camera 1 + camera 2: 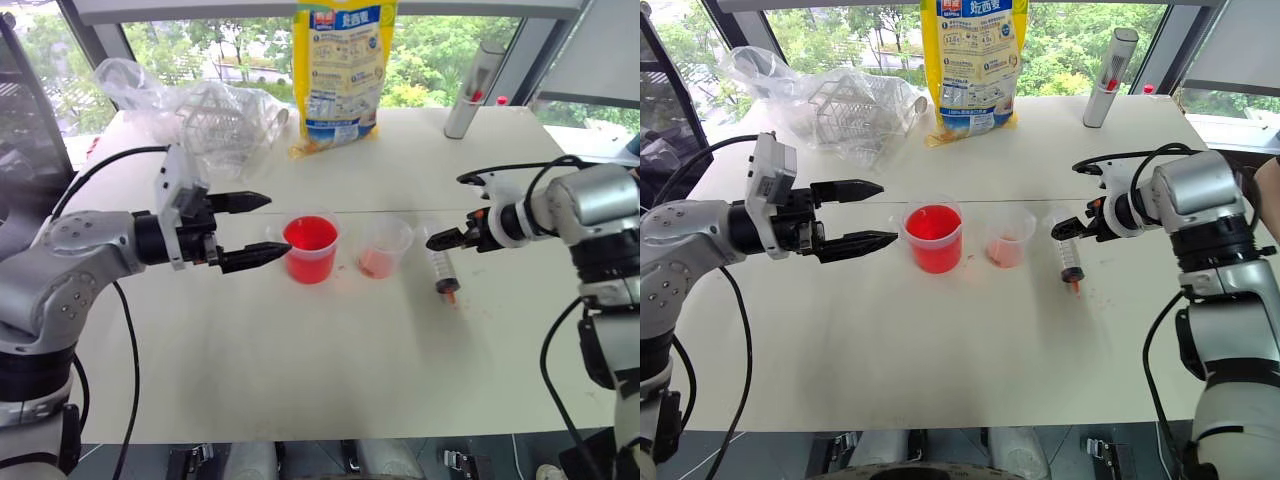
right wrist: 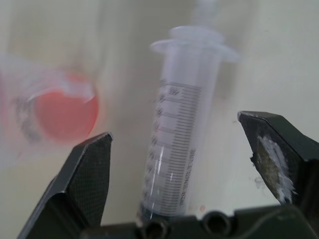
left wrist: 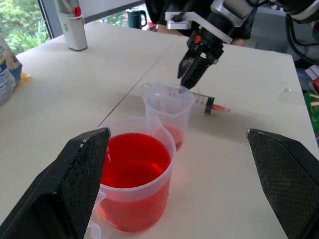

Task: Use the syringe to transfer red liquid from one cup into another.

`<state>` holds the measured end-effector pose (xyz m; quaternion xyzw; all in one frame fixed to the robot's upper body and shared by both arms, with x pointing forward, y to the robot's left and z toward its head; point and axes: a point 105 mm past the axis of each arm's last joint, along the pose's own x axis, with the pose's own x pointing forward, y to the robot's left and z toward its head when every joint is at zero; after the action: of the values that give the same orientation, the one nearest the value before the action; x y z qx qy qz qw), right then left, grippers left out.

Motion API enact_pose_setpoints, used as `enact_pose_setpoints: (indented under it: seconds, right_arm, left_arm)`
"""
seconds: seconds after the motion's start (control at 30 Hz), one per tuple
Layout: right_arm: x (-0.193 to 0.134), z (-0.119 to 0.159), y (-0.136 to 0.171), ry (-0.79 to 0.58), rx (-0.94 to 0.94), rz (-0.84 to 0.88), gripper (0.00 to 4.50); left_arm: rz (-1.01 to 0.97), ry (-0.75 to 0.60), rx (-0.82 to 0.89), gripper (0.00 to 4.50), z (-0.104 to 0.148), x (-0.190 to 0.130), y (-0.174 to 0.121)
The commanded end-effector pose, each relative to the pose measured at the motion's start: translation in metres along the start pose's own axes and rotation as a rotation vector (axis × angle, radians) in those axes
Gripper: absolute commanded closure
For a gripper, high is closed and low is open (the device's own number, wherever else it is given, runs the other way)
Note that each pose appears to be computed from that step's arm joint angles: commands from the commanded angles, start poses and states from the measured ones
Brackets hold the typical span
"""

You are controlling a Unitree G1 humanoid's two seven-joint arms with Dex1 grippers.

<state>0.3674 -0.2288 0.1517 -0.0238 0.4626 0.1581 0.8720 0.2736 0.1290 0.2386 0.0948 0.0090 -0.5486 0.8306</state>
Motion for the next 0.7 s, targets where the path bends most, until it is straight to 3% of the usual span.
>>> enact_pose_setpoints:
  seconds: [0.03, 0.33, 0.43, 0.57, 0.7]
  right_arm:
    - [0.003, 0.008, -0.002, -0.002, 0.008, -0.018, 0.09]
    - [0.028, 0.002, 0.000, 0.059, -0.038, -0.039, 0.09]
    - [0.033, 0.000, 0.002, 0.070, -0.042, -0.036, 1.00]
    - [0.034, 0.000, 0.004, 0.076, -0.043, -0.030, 2.99]
    - [0.030, -0.002, 0.000, 0.068, -0.028, -0.047, 3.14]
  left_arm:
    - [0.017, -0.021, 0.046, 0.00, 0.010, -0.004, -0.003]
    - [0.041, -0.021, 0.056, 0.00, 0.011, -0.006, -0.002]
    - [0.046, -0.022, 0.060, 0.00, 0.011, -0.006, -0.002]
    - [0.051, -0.021, 0.066, 0.00, 0.011, -0.006, 0.000]
    - [0.052, -0.026, 0.071, 0.00, 0.011, -0.004, 0.003]
